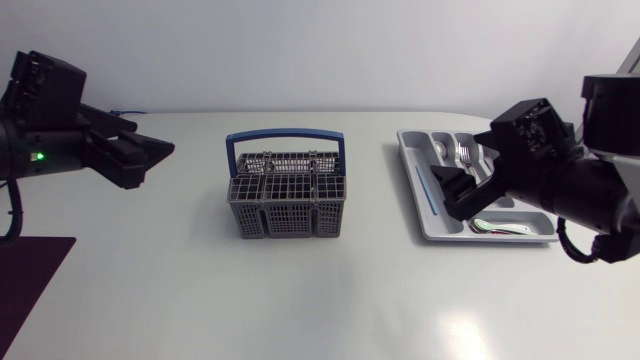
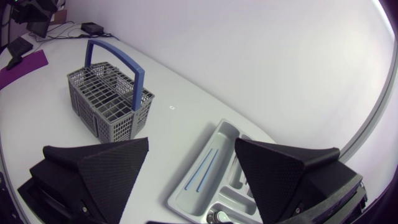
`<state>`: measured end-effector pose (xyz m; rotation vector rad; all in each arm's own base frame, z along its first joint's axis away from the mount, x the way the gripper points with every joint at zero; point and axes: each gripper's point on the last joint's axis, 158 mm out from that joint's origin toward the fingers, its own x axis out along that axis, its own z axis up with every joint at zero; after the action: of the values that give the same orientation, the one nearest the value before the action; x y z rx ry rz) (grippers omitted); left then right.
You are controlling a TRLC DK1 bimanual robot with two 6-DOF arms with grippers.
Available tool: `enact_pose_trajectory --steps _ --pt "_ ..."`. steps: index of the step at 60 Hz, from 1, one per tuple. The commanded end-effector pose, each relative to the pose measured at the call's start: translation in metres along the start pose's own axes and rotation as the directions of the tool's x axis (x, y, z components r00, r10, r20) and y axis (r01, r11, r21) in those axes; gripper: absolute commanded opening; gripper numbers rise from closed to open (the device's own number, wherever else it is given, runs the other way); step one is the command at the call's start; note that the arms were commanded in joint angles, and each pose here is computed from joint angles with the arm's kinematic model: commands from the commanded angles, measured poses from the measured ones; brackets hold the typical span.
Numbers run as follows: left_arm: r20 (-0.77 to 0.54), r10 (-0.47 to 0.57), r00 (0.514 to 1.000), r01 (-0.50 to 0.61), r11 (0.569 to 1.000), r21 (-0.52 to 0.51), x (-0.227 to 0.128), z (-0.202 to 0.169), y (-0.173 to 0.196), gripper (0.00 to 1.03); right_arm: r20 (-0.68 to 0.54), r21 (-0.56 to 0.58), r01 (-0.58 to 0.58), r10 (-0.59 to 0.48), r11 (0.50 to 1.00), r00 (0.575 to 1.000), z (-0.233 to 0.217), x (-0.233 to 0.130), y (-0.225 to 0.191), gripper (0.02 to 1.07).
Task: Unload the cutlery basket into the drawer organizer.
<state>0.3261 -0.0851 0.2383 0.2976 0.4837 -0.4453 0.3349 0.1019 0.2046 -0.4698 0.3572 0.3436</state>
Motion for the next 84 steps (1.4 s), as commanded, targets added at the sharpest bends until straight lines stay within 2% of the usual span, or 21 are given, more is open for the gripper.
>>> enact_pose_trajectory --steps 1,9,25,39,60,70,84 --pt "0.000 0.015 1.000 -0.015 0.999 -0.040 -0.004 -0.011 0.000 0.98 -0.029 0.002 0.022 -0.022 1.000 0.999 -0.017 -0.007 -0.002 1.03" --pt "0.091 0.065 0.994 -0.059 0.996 -0.065 -0.021 -0.001 0.006 0.98 -0.021 -0.004 0.075 -0.075 0.997 0.997 -0.023 -0.023 -0.013 1.03" --pt "0.111 0.102 0.989 -0.091 0.991 -0.097 -0.033 -0.014 0.007 0.98 0.004 0.006 0.149 -0.149 0.989 0.989 -0.030 -0.051 -0.026 1.03" --pt "0.158 0.113 0.981 -0.101 0.991 -0.086 -0.050 -0.021 -0.002 0.98 0.011 0.038 0.195 -0.196 0.980 0.981 -0.044 -0.064 -0.035 1.03" --pt "0.227 0.174 0.958 -0.161 0.984 -0.073 -0.068 -0.038 -0.004 0.98 0.086 0.093 0.275 -0.283 0.957 0.955 -0.052 -0.089 -0.043 1.03" --pt "0.261 0.193 0.946 -0.183 0.981 -0.063 -0.072 -0.046 -0.007 0.98 0.096 0.100 0.294 -0.304 0.950 0.948 -0.060 -0.092 -0.044 1.03" --pt "0.282 0.262 0.923 -0.231 0.963 -0.139 -0.065 -0.068 0.000 0.98 0.123 0.208 0.295 -0.324 0.933 0.938 -0.075 -0.088 -0.041 1.03"
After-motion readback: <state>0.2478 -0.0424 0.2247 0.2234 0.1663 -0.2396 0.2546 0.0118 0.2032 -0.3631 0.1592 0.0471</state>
